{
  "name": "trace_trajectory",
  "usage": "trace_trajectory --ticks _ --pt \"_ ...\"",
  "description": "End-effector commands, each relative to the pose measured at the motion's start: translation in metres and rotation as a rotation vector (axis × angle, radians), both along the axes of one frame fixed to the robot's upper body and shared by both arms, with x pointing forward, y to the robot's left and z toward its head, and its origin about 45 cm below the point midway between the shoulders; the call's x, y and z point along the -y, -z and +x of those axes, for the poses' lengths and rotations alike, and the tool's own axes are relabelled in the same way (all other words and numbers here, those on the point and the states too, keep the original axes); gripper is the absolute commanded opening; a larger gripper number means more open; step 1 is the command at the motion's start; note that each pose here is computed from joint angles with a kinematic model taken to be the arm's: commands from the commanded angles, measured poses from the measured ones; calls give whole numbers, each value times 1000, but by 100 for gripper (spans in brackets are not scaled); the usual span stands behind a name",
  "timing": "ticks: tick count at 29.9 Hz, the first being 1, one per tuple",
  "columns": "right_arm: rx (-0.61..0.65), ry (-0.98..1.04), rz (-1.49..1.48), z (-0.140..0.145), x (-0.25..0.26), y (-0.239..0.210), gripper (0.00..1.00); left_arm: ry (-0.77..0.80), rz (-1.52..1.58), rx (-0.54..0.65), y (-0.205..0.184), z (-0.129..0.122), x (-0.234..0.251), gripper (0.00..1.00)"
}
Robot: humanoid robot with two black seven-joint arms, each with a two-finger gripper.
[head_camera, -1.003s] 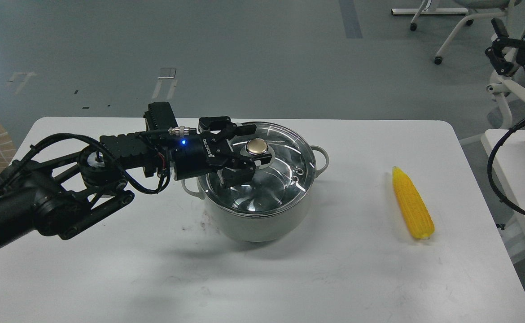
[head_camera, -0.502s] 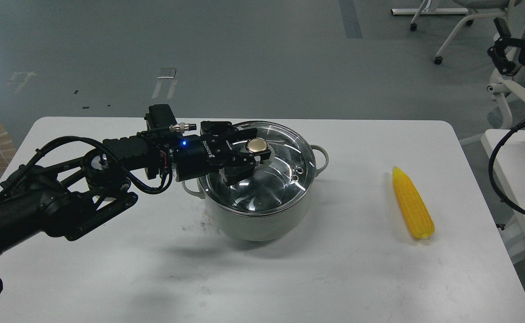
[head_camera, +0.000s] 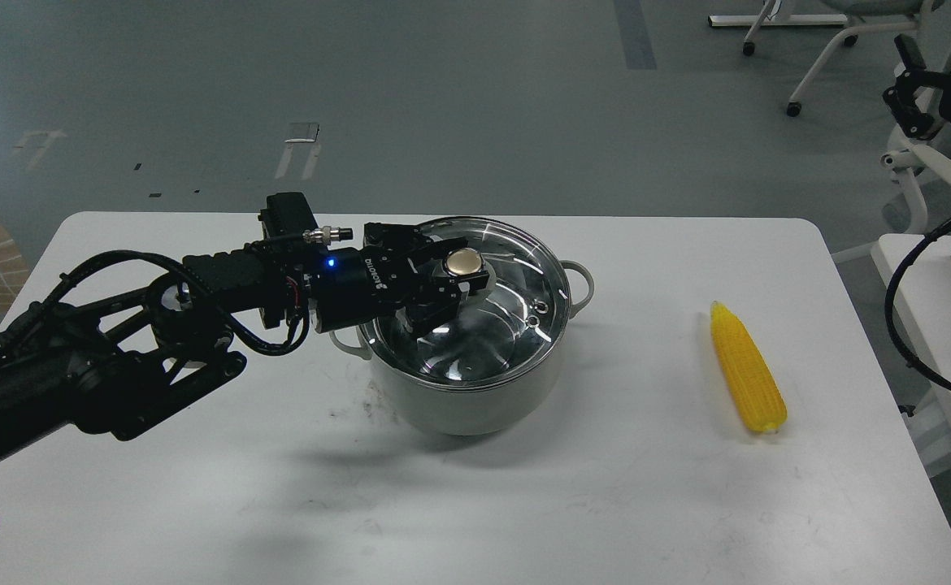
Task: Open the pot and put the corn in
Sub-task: 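Lift the glass lid off and set it on the table beside the pot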
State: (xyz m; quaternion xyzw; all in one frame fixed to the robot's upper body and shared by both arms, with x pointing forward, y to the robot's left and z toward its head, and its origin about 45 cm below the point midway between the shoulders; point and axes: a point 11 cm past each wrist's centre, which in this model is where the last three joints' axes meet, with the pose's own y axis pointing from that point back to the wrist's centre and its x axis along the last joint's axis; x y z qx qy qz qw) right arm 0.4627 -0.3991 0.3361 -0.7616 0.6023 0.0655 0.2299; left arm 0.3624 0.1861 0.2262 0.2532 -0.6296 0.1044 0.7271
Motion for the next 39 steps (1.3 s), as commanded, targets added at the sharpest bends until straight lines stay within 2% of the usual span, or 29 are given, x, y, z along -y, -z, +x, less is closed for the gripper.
trace_trajectory --ticks 1,5,8,10,14,17,21,26,34,39 --pt "0 0 1 0 0 0 100 -21 -23 30 -24 5 -13 25" --pt "0 0 1 0 0 0 100 -79 -30 59 -49 12 -42 25" --pt "-3 2 -4 -1 1 1 100 -190 -44 108 -85 17 -93 25" --pt "-9 4 -4 -2 2 4 100 -262 -45 123 -102 15 -126 25" --pt "-13 5 -3 -3 3 6 100 -415 17 95 -106 -4 -196 25" --pt "-18 5 -1 -4 3 9 100 -477 62 50 -84 -22 -225 25" --pt "-25 3 1 -5 2 13 100 -605 143 -45 -25 -57 -277 25" --pt "-35 6 1 -7 3 18 100 -718 203 -93 14 -84 -319 25" --pt "-42 7 0 -9 4 22 100 -802 209 -167 68 -113 -333 25" --pt "-43 7 -3 -10 4 23 100 -821 192 -174 84 -115 -331 26"
